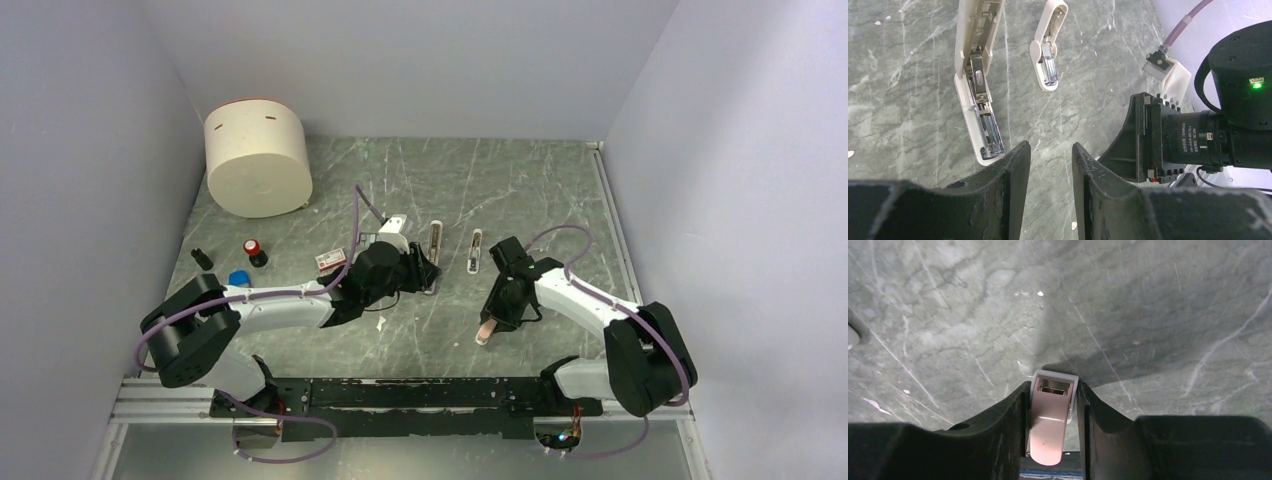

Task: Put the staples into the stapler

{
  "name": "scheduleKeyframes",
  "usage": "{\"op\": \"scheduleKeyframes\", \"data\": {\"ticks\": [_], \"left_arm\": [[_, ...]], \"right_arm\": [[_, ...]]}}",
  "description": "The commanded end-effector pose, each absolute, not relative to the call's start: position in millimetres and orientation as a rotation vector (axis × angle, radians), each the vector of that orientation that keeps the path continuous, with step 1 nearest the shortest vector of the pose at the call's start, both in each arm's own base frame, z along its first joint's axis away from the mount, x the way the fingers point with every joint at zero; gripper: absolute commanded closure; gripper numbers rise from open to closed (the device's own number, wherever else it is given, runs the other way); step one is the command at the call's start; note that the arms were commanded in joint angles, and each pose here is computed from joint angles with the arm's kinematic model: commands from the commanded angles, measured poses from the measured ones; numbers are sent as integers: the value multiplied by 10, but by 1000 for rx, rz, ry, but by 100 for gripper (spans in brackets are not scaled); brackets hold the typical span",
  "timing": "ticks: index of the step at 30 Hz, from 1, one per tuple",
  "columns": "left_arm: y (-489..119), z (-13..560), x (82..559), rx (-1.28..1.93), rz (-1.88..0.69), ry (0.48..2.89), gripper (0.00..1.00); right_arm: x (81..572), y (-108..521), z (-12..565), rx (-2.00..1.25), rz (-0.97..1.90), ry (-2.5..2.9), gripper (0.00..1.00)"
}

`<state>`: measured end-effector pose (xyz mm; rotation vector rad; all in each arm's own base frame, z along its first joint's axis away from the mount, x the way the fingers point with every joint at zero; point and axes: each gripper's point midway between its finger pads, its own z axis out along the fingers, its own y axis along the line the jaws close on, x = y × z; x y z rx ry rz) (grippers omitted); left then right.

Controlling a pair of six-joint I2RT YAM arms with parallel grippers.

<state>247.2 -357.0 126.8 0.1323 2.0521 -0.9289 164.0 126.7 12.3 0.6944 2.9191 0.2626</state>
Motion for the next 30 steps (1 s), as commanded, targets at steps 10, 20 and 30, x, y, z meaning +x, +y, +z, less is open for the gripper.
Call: {"op": "scheduleKeyframes", "data": {"ticks": [10, 20, 30], "left_arm": [[-3621, 1343, 2537, 119, -944, 2026, 61], [-3641, 1333, 2556, 96, -939, 2049, 60], [-3707, 1234, 2545, 103, -955, 2075, 58]], "right_arm": [[2247, 1387, 219, 387, 247, 2799, 64], [2137, 1424, 184, 315, 228, 2835, 23], [1793, 1437, 334, 322, 186, 2854, 27]]}}
